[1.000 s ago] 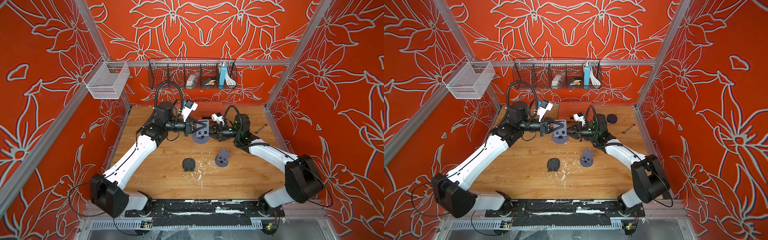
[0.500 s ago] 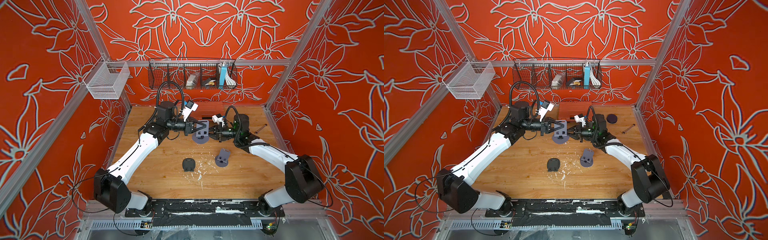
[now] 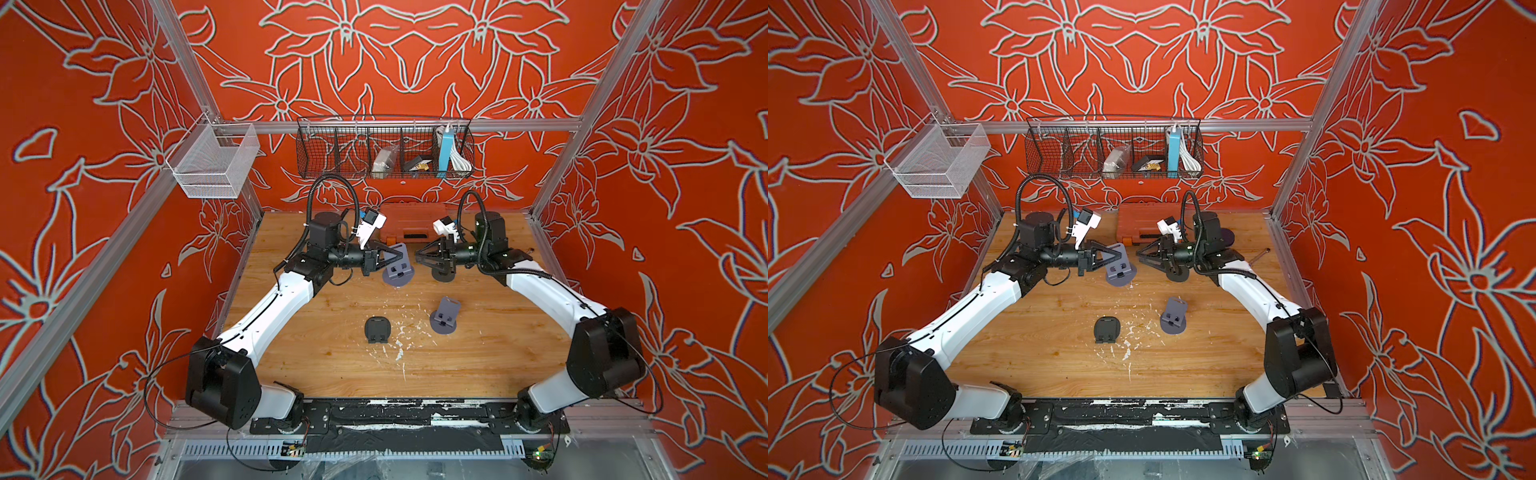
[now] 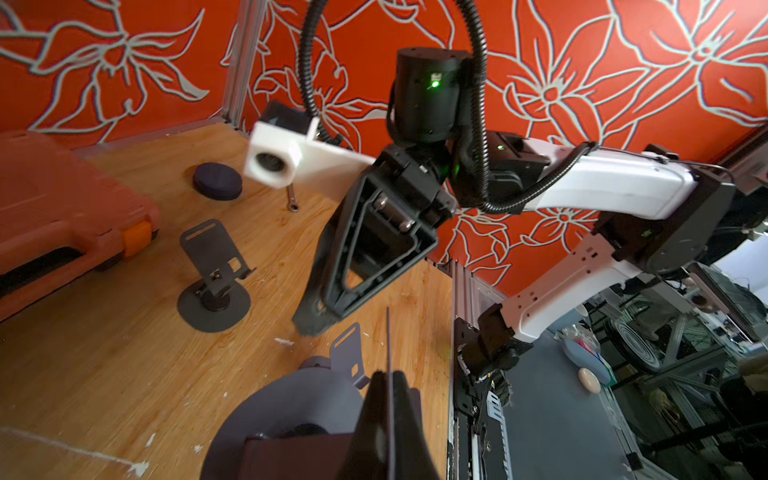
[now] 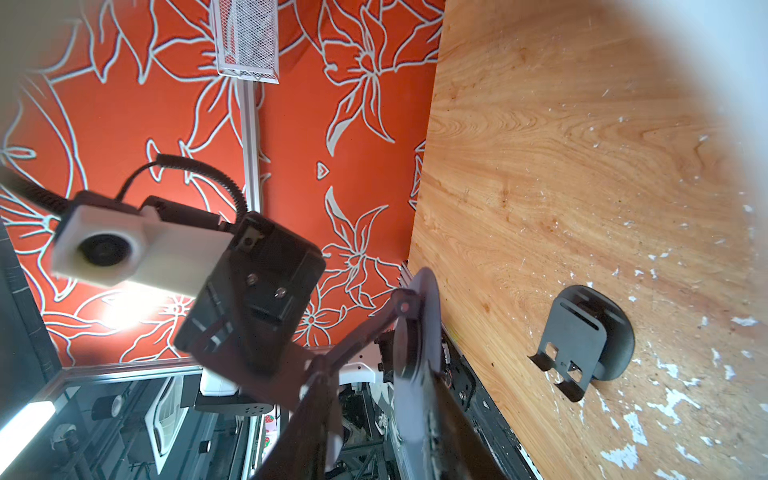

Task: Open the phone stand
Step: Place the phone stand at the center of the board.

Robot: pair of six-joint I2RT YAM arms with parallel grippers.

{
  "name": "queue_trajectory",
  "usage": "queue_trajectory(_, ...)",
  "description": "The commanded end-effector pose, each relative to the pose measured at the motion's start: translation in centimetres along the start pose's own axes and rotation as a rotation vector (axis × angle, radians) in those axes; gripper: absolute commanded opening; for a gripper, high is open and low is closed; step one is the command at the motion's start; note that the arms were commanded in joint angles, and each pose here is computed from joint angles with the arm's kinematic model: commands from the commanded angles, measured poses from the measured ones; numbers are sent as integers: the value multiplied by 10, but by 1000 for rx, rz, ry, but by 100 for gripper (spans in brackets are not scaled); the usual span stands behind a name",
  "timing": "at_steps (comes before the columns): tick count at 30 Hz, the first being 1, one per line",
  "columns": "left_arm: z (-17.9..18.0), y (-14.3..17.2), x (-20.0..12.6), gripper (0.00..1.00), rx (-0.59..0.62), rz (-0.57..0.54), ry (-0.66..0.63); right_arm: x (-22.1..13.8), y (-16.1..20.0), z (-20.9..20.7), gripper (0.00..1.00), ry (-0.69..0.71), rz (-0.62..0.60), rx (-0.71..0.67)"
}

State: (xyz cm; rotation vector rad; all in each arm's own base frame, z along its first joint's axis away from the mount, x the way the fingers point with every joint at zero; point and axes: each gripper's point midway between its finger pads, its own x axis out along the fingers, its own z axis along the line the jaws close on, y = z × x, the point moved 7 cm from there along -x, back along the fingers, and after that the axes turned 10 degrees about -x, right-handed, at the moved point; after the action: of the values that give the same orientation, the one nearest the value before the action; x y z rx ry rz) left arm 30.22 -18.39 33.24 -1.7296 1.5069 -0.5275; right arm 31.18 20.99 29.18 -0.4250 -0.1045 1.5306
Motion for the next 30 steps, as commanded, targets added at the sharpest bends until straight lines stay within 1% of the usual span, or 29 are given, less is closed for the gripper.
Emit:
queue_trajectory(1,6,-9,-1,0,56,-1,-9,-11,4,-1,39,35,-7,-44)
queue_trajectory(3,21,-12,3,0,47,54,9,-18,5,-6,39,72,-29,-46)
queue_trajectory(6,50,-25,11,0,-29,122,109,-22,5,-3,39,95,-33,-67)
queue_trajectory(7,58,-24,16,0,-33,143,123,-23,4,1,39,111,-34,-88)
queue_trajectory(9,76,-21,24,0,-33,161,122,-29,6,8,39,169,-36,-134)
queue_trajectory(11,96,-15,32,0,-57,175,119,-35,6,13,38,236,-53,-180)
queue_trajectory(15,140,2,51,0,-134,206,104,-46,4,24,37,336,-118,-265)
queue_trajectory(18,167,12,62,0,-172,218,90,-51,2,25,37,389,-152,-298)
queue_trajectory(21,186,20,70,3,-202,278,93,-52,2,24,37,412,-158,-308)
queue_trajectory(24,201,23,76,2,-203,334,75,-49,1,19,37,398,-143,-294)
queue_trajectory(30,229,29,82,2,-232,387,76,-44,-3,7,36,408,-129,-277)
